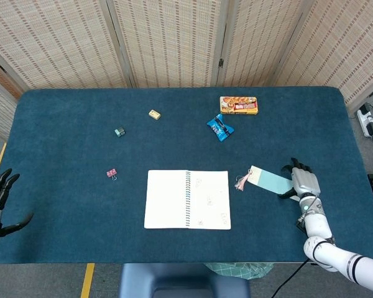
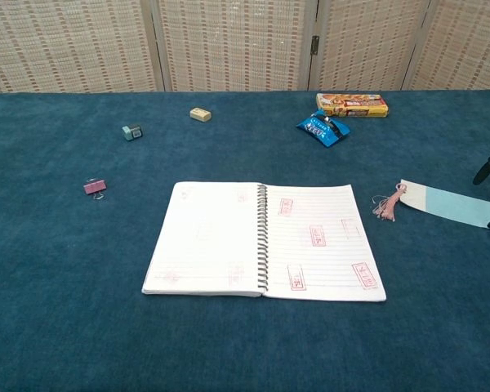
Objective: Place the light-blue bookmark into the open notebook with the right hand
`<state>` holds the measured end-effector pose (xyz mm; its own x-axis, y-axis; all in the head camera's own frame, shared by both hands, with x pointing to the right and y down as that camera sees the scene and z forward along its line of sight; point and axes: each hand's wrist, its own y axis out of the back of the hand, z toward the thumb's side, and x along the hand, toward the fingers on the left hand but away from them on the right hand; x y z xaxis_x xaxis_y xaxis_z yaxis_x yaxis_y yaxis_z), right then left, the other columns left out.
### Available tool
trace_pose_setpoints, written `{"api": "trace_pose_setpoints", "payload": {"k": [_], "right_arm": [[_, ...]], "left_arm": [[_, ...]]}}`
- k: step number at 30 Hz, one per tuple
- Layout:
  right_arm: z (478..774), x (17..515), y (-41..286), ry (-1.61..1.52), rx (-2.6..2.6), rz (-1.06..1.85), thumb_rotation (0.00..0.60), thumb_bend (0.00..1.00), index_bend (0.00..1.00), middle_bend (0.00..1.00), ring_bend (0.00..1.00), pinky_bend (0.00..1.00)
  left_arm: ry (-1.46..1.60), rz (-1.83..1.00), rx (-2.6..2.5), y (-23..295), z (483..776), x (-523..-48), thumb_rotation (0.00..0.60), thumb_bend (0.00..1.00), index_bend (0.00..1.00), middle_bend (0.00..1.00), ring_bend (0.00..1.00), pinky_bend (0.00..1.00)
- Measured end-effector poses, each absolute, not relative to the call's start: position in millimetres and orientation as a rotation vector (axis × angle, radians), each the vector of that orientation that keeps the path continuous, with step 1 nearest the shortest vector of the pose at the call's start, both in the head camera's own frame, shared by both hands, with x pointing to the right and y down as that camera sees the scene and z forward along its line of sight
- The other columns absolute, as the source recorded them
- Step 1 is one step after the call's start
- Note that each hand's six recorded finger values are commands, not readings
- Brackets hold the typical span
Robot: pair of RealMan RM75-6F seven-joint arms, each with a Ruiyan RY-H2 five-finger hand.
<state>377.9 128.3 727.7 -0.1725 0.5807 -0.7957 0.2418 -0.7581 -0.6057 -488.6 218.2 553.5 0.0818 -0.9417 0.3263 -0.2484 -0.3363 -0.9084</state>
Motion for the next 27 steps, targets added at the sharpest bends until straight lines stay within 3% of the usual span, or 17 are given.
{"api": "trace_pose_setpoints", "payload": {"k": [19,27], "right_arm": [[742.3,371.3,131.0,-0.926,-1.855,2.043,0.6,0.17,0.35,0.0,0.0,0.0],[744.7,372.1,131.0,-0.937,-1.849,2.043,0.6,0.21,0.42,0.0,0.0,0.0]], "left_arm": [[1.197,-1.288,-1.676,219.4,551.0,-490.1,0.6,0.28,0.11,0.0,0.0,0.0],[1.197,-1.291,-1.675,220.1,550.9,-491.1,0.6,0.28,0.11,0.0,0.0,0.0]]}}
